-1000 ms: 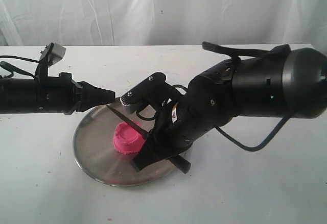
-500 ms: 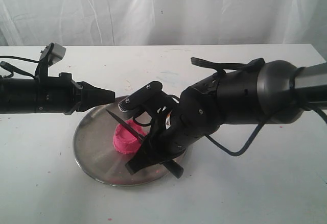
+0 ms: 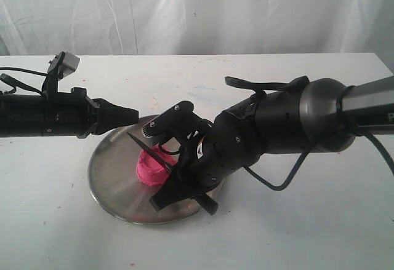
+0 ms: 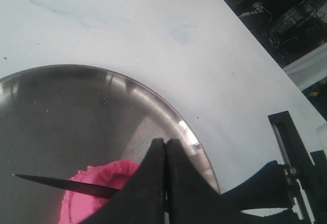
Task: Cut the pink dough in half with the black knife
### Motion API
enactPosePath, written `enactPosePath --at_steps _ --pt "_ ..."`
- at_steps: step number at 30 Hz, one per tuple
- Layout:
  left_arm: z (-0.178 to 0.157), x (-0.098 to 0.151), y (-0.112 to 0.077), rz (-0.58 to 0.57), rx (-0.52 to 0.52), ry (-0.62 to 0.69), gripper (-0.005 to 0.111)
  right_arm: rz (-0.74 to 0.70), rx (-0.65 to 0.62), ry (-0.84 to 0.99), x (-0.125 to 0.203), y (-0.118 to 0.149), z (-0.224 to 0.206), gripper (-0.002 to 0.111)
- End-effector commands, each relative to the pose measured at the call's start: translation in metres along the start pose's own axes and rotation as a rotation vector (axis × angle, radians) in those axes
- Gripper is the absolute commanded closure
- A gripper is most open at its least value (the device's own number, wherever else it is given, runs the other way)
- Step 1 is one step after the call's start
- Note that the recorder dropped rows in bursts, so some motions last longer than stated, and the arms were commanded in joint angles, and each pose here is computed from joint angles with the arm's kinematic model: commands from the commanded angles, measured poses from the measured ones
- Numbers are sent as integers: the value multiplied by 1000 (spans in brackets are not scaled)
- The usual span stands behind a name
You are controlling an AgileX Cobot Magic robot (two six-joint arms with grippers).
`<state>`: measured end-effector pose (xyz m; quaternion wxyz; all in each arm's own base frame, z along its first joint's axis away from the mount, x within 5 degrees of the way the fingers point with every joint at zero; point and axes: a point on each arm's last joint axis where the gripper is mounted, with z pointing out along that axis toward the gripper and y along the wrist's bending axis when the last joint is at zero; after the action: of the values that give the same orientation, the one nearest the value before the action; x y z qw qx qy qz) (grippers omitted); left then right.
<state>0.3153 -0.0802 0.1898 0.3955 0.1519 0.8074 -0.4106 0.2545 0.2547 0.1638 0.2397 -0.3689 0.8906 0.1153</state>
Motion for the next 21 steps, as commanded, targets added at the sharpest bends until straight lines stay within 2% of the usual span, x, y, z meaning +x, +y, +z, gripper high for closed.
enactPosePath --at_steps 1,14,21 --pt "0 -3 -2 -2 11 -22 107 -12 2 -18 -2 0 0 108" --pt "0 -3 -2 -2 13 -21 107 -11 2 10 2 0 10 108" --pt "17 14 6 -33 0 45 107 -4 2 10 3 0 10 108"
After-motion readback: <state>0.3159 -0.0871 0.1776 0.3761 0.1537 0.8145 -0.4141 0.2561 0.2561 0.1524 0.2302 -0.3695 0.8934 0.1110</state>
